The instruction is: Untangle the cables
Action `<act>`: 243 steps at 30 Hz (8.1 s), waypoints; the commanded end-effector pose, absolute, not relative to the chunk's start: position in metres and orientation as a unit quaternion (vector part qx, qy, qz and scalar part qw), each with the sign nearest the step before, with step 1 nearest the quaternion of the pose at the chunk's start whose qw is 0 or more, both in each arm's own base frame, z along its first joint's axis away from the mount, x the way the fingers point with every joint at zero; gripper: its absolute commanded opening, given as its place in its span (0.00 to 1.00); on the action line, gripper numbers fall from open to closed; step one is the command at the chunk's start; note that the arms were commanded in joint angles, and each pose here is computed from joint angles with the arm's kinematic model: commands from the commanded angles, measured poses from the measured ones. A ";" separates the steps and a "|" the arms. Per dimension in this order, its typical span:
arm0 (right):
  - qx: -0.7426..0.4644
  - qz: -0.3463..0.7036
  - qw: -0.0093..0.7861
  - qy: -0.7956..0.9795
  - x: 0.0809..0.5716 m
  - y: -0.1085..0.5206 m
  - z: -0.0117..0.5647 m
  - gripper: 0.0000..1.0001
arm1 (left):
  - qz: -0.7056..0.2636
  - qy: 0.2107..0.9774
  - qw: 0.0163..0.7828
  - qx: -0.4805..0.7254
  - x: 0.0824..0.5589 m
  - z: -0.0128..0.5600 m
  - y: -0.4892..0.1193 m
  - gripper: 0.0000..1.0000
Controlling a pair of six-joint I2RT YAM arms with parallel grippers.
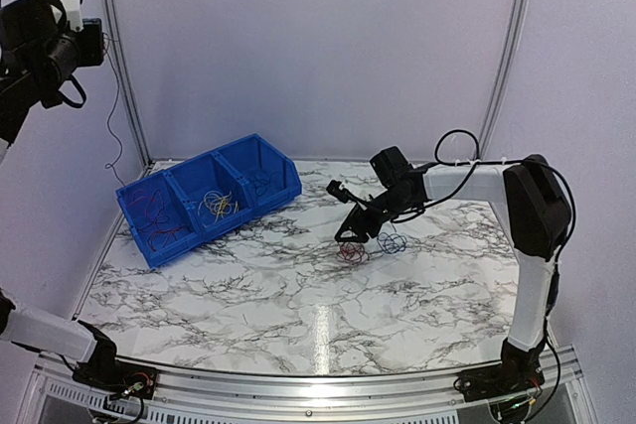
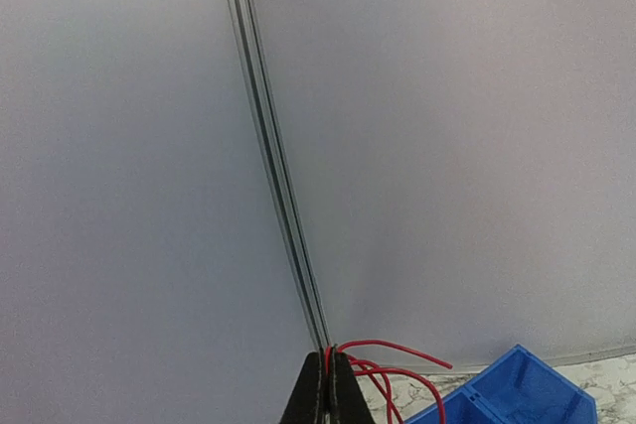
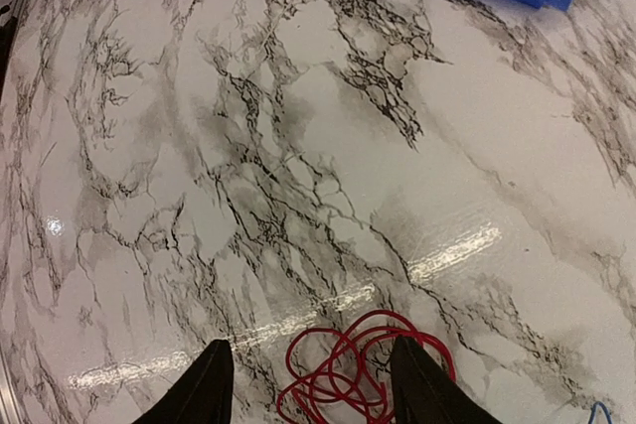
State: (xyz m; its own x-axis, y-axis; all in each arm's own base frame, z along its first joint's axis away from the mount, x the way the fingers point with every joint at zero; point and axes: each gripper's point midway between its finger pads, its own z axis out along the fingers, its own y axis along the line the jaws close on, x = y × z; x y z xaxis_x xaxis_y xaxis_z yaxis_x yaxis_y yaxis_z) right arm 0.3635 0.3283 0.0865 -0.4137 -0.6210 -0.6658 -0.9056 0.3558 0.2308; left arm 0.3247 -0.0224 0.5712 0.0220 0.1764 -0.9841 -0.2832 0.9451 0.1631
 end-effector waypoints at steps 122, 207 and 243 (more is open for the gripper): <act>-0.573 0.536 0.256 0.564 0.232 0.345 0.320 0.00 | -0.321 0.782 0.526 0.095 0.383 0.072 -0.461 0.08; -0.655 0.425 0.299 0.548 0.186 0.358 0.307 0.00 | -0.395 0.647 0.597 0.263 0.231 0.289 -0.403 0.47; -0.603 0.557 0.207 0.533 0.181 0.388 0.259 0.14 | -0.356 0.663 0.633 0.181 0.256 0.315 -0.381 0.00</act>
State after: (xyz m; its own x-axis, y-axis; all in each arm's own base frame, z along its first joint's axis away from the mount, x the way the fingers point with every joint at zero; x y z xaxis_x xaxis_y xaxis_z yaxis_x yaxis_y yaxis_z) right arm 0.1952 0.3840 0.2702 -0.1368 -0.4264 -0.8941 -0.9256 -0.2666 0.2687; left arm 0.2491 -0.4064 0.2807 -0.2088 -0.1553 -0.9655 0.7495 0.6088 -0.2601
